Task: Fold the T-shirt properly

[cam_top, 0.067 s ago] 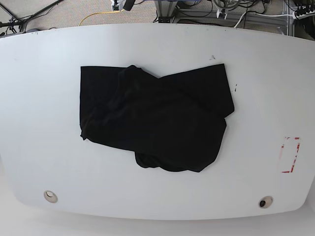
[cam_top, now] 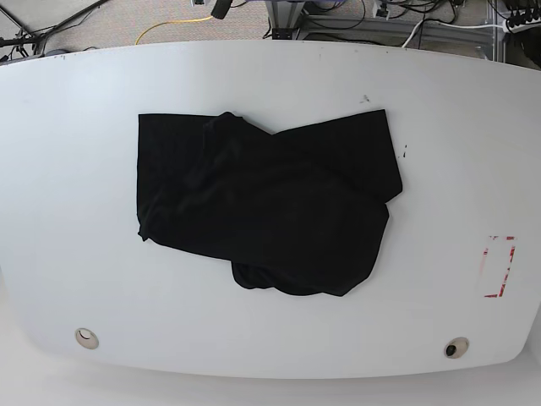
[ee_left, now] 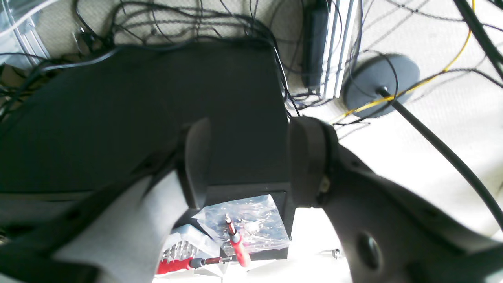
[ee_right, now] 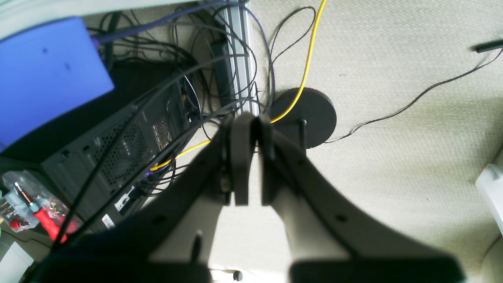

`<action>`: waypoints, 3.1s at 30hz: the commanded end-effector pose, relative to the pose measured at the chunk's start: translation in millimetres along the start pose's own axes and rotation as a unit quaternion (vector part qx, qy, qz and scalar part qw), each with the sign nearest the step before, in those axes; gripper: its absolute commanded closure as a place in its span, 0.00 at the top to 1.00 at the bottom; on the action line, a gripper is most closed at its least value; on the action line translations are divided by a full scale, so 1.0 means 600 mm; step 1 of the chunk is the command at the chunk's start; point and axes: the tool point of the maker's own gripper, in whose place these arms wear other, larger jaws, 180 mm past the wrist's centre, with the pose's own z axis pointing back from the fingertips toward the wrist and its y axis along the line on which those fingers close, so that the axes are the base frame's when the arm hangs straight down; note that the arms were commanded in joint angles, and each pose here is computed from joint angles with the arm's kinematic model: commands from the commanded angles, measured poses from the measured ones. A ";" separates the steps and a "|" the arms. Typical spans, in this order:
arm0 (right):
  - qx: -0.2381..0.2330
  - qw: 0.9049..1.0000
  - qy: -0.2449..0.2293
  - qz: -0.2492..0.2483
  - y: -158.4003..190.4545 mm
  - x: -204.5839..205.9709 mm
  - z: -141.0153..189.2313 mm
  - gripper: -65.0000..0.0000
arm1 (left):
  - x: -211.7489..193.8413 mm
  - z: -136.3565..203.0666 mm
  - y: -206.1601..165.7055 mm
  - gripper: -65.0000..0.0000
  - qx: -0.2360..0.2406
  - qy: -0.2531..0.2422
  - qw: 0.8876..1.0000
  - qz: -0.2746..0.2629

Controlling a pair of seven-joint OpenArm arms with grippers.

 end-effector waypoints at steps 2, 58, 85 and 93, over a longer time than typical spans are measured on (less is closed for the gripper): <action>0.000 1.000 -0.004 0.001 -0.004 -0.009 0.007 0.04 | -0.004 0.004 0.008 0.45 0.006 -0.008 1.000 -0.005; -0.020 0.985 -0.162 0.056 0.058 0.008 0.232 0.04 | 0.012 0.304 0.048 0.44 0.049 -0.292 0.948 -0.116; -0.015 0.933 -0.352 0.078 0.098 0.250 0.420 0.04 | 0.154 0.523 -0.018 0.49 0.035 -0.441 0.881 -0.169; -0.026 0.917 -0.388 0.086 0.088 0.338 0.414 0.05 | 0.216 0.520 -0.008 0.74 0.068 -0.476 0.867 -0.131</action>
